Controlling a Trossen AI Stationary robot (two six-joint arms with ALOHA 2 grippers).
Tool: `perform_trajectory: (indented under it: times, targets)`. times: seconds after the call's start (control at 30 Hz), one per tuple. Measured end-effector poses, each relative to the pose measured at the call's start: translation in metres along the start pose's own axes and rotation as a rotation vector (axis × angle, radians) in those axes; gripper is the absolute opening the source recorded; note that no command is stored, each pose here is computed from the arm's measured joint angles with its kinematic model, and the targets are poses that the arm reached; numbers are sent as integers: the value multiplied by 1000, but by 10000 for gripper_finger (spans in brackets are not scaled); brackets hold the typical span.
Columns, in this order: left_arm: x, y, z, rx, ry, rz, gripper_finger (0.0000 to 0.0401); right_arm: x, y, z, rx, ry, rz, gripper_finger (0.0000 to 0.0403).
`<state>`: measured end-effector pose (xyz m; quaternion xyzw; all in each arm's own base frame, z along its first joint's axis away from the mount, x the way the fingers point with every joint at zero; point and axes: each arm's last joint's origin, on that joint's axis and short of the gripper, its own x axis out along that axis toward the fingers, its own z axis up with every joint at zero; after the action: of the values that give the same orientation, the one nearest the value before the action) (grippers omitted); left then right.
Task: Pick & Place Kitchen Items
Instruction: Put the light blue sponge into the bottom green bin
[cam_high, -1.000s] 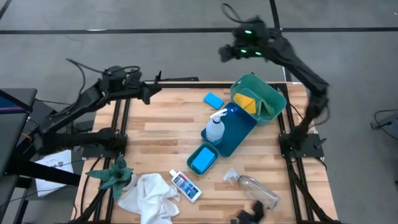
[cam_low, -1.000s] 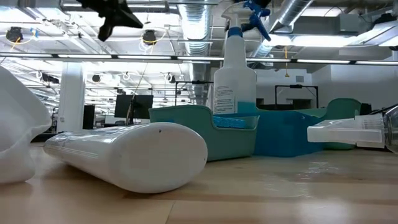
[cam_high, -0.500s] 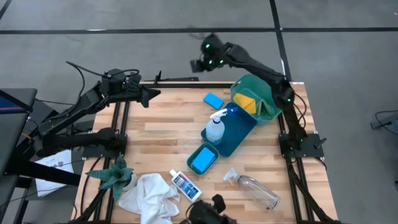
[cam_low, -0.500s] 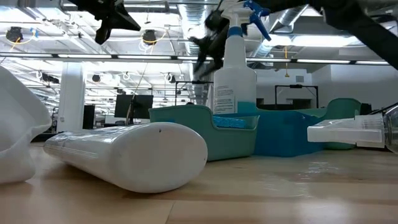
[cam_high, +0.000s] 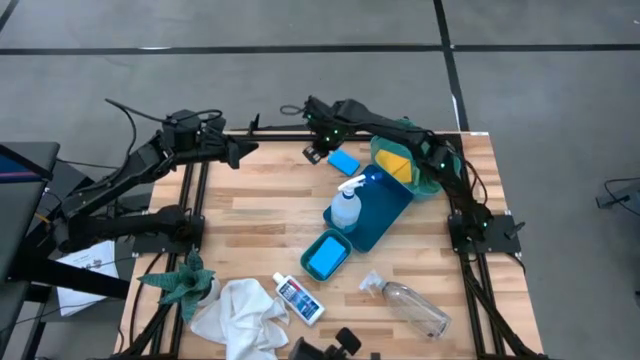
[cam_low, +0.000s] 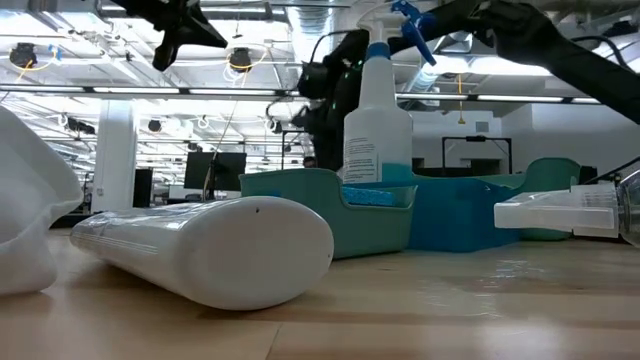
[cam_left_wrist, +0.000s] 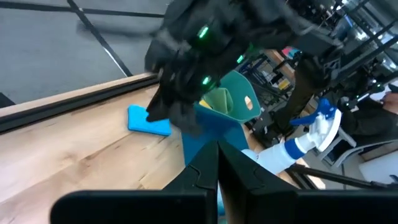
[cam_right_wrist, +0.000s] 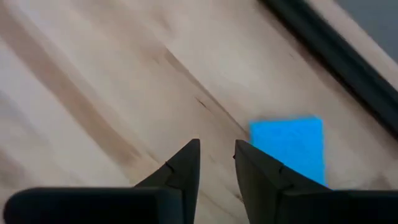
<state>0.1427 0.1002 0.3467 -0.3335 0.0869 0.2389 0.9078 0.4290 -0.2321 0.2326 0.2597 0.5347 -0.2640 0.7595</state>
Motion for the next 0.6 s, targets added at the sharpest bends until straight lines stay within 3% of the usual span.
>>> perform_trajectory:
  times: [0.23,0.47,0.6]
  targets:
    - [0,-1,2,-1,-24,-11,0,23,-13,-6,-13,128,-2,135]
    - [0,-1,2,-2,-27,-6,0,23,-16,-4,-22,99,-75,224]
    - [0,-1,3,-2,-33,3,0,35,-19,-7,-7,145,-97,238]
